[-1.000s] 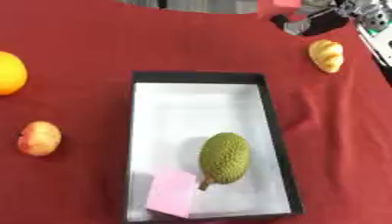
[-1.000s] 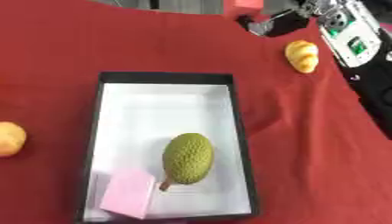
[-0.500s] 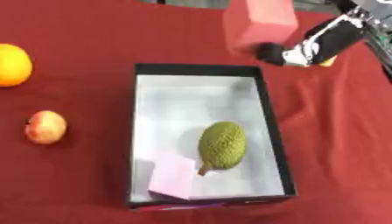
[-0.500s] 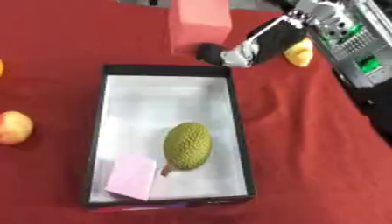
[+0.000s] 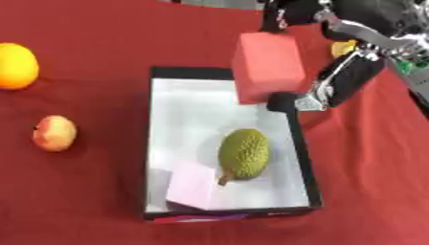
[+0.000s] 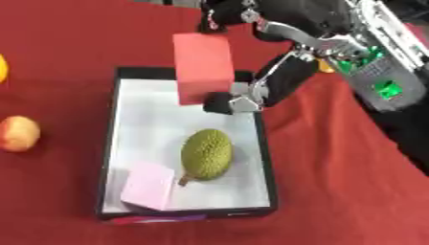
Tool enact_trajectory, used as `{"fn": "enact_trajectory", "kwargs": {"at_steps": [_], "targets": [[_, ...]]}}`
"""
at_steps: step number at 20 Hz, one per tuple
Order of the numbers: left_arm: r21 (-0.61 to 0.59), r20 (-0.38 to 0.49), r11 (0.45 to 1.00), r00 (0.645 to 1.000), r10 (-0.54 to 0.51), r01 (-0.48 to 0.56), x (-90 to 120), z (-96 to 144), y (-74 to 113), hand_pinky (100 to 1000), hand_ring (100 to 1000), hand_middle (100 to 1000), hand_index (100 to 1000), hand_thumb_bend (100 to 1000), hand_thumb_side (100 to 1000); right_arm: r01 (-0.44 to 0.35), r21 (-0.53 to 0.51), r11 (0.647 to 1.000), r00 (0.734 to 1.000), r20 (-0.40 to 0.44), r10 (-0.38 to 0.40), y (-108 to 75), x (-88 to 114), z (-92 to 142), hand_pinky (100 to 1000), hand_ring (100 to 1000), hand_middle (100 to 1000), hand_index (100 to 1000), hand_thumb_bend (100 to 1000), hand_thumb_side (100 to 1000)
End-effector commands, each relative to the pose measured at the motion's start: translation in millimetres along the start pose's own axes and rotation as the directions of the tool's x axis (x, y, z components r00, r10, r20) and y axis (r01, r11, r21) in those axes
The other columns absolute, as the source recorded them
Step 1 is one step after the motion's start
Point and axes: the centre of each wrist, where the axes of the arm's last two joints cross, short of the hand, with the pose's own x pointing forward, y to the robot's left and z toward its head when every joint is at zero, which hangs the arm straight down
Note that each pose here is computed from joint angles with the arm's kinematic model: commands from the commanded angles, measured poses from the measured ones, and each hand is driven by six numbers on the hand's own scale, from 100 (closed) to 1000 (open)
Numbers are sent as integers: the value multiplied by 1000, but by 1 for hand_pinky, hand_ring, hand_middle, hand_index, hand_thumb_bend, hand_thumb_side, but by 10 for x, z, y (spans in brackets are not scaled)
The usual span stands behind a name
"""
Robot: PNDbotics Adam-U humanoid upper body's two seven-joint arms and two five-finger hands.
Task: Pick up objects on the table and place them in the box.
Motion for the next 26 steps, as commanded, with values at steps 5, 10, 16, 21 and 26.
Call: {"fn": "enact_trajectory", "kwargs": {"at_steps": [5, 10, 16, 21, 26], "targets": [[-58, 60, 994, 994, -94, 97, 92, -128, 148, 763, 785, 636, 755, 100, 668, -7, 41, 999, 1000, 29, 5, 86, -11, -35, 668, 511, 359, 588, 404, 721], [-73, 69, 990, 991, -117, 122, 90, -139, 193, 762, 785, 636, 755, 100, 667, 8, 82, 997, 1000, 25, -10, 206, -38, -37, 673, 514, 364, 593, 388, 716], [-71, 52, 990, 992, -118, 121, 55, -116, 204, 762, 785, 635, 754, 100, 672, 21, 109, 994, 999, 47, -26, 300, -38, -72, 686, 534, 393, 624, 382, 714], [-71, 44, 991, 993, -114, 117, 39, -105, 198, 762, 785, 635, 753, 100, 674, 29, 139, 990, 997, 70, -39, 352, -17, -90, 640, 572, 460, 691, 392, 717], [-68, 31, 991, 993, -117, 119, 13, -94, 207, 762, 785, 635, 752, 100, 675, 45, 167, 985, 996, 73, -58, 421, -24, -82, 496, 546, 514, 735, 372, 711]]}}
